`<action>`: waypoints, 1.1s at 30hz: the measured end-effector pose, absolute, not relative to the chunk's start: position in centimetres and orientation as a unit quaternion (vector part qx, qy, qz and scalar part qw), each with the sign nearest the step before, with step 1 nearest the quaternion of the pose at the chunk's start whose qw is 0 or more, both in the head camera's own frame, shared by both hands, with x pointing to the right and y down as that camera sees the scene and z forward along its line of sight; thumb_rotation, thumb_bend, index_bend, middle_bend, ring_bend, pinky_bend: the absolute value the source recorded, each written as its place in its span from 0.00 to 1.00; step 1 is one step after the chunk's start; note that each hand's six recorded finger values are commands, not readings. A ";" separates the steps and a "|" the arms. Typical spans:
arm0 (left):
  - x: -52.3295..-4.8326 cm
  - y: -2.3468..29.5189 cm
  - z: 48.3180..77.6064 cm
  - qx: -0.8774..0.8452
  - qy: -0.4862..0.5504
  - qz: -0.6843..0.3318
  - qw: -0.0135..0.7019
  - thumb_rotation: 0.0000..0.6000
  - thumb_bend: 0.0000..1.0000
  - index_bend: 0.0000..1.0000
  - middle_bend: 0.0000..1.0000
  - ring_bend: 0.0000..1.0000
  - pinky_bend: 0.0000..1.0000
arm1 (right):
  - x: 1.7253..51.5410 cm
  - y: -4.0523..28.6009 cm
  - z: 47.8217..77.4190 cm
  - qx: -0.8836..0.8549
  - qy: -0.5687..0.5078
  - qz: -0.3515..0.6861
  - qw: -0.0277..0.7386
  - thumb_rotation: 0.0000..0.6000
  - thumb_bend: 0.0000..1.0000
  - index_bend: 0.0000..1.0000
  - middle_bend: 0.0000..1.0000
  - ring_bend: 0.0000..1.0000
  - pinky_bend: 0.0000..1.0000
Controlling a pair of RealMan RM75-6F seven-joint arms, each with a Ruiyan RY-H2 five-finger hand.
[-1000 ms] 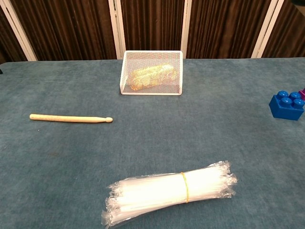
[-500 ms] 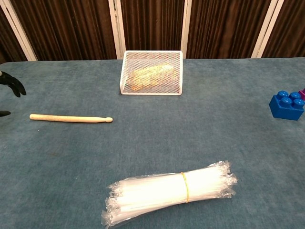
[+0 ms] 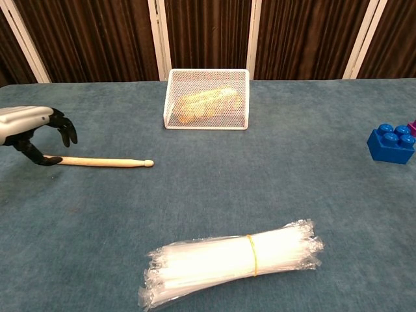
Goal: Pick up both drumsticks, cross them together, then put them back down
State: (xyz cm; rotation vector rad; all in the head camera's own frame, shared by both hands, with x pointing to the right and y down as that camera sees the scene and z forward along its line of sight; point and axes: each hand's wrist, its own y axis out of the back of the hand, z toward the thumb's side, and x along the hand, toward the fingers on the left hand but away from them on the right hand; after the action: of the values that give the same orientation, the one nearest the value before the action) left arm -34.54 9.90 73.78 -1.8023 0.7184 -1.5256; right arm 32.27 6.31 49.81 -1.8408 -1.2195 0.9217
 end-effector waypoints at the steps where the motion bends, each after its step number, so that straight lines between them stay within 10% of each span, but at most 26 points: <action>1: -34.2 9.9 73.9 -0.690 0.272 -0.582 0.334 1.00 0.47 0.40 0.39 0.00 0.02 | 32.4 6.3 49.9 -0.715 -0.475 0.359 0.365 1.00 0.46 0.68 0.63 0.48 0.09; 33: -33.9 10.4 74.8 -0.601 0.173 -0.638 0.449 1.00 0.50 0.49 0.47 0.03 0.01 | 33.1 6.7 50.3 -0.713 -0.476 0.365 0.363 1.00 0.46 0.69 0.64 0.49 0.09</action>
State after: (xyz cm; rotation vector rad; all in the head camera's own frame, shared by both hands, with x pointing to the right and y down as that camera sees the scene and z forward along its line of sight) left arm -33.88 10.40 74.80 -1.4875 0.4267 -1.5767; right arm 33.07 6.66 50.33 -1.8370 -1.2253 0.9394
